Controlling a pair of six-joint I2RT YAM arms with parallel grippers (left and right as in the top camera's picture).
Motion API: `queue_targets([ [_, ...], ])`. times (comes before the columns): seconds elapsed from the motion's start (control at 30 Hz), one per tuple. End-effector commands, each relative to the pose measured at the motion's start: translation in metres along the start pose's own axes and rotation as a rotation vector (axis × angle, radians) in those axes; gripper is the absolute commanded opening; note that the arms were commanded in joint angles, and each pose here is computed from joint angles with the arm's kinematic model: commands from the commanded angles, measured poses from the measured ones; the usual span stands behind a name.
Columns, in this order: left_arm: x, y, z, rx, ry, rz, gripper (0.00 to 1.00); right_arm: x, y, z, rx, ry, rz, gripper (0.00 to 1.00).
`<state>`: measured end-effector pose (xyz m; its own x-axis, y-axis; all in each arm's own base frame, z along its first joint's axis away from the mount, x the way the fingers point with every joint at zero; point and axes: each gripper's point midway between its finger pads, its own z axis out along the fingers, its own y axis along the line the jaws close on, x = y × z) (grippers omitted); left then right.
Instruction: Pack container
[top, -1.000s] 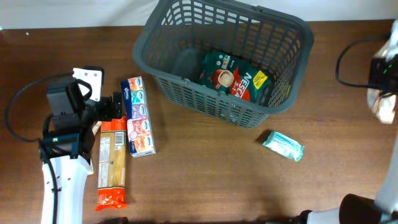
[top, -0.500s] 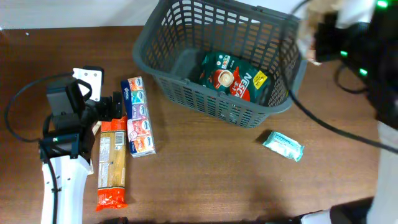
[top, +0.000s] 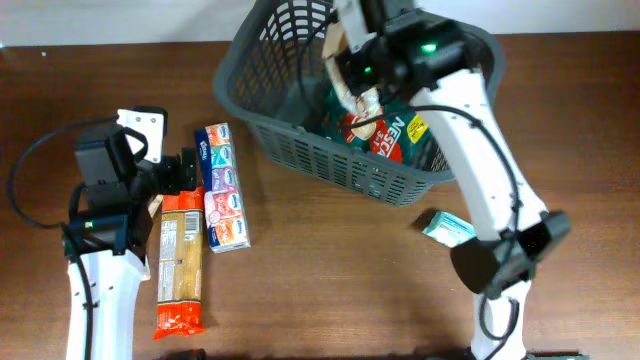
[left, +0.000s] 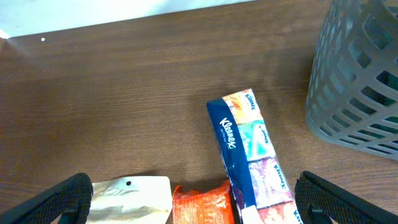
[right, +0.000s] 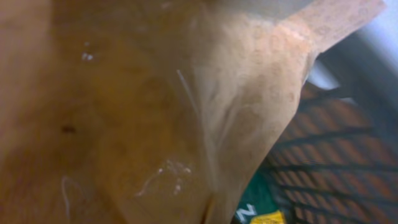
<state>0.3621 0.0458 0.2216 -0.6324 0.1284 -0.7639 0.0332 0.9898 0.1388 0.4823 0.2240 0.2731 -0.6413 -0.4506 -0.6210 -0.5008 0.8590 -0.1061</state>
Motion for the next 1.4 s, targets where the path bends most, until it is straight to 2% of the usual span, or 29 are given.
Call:
queue_targets([
  [0.0, -0.008, 0.003, -0.003, -0.007, -0.017, 0.015, 0.99, -0.012, 0.013, -0.009, -0.018, -0.043, -0.056, 0.34],
  [0.1, -0.008, 0.003, -0.003, -0.007, -0.017, 0.015, 0.99, -0.013, 0.010, -0.015, 0.009, -0.047, -0.062, 0.65],
  [0.13, -0.008, 0.003, -0.003, -0.007, -0.017, 0.015, 0.99, -0.013, 0.007, -0.021, 0.025, -0.049, -0.061, 0.66],
  [0.2, -0.008, 0.003, -0.003, -0.007, -0.017, 0.015, 0.99, -0.013, -0.001, -0.036, 0.068, -0.056, -0.058, 0.59],
  [0.43, -0.008, 0.003, -0.003, -0.007, -0.017, 0.015, 0.99, 0.002, -0.053, -0.135, 0.367, -0.077, -0.033, 0.55],
  [0.57, -0.008, 0.003, -0.003, -0.007, -0.017, 0.015, 0.99, 0.016, -0.075, -0.202, 0.430, -0.141, 0.039, 0.42],
  [0.67, -0.008, 0.003, -0.003, -0.007, -0.017, 0.015, 0.99, 0.037, -0.112, -0.244, 0.507, -0.185, 0.160, 0.42],
  [0.77, -0.008, 0.003, -0.003, -0.007, -0.017, 0.015, 0.99, 0.093, -0.164, -0.270, 0.605, -0.157, 0.424, 0.43],
  [1.0, -0.008, 0.003, -0.003, -0.007, -0.017, 0.015, 0.99, 0.176, -0.162, -0.231, 0.504, 0.077, 0.753, 0.43],
  [1.07, -0.008, 0.003, -0.003, -0.007, -0.017, 0.015, 0.99, 0.182, -0.155, -0.217, 0.469, 0.096, 0.859, 0.43],
  [1.1, -0.008, 0.003, -0.003, -0.007, -0.017, 0.015, 0.99, 0.183, -0.146, -0.204, 0.414, 0.098, 0.973, 0.43],
  [1.13, -0.008, 0.003, -0.003, -0.007, -0.017, 0.015, 0.99, 0.182, -0.142, -0.197, 0.384, 0.099, 1.034, 0.47],
  [1.2, -0.008, 0.003, -0.003, -0.007, -0.017, 0.015, 0.99, 0.180, -0.139, -0.184, 0.350, 0.098, 1.142, 0.48],
  [1.37, -0.008, 0.003, -0.003, -0.007, -0.017, 0.015, 0.99, 0.174, -0.138, -0.161, 0.307, 0.101, 1.260, 0.49],
])
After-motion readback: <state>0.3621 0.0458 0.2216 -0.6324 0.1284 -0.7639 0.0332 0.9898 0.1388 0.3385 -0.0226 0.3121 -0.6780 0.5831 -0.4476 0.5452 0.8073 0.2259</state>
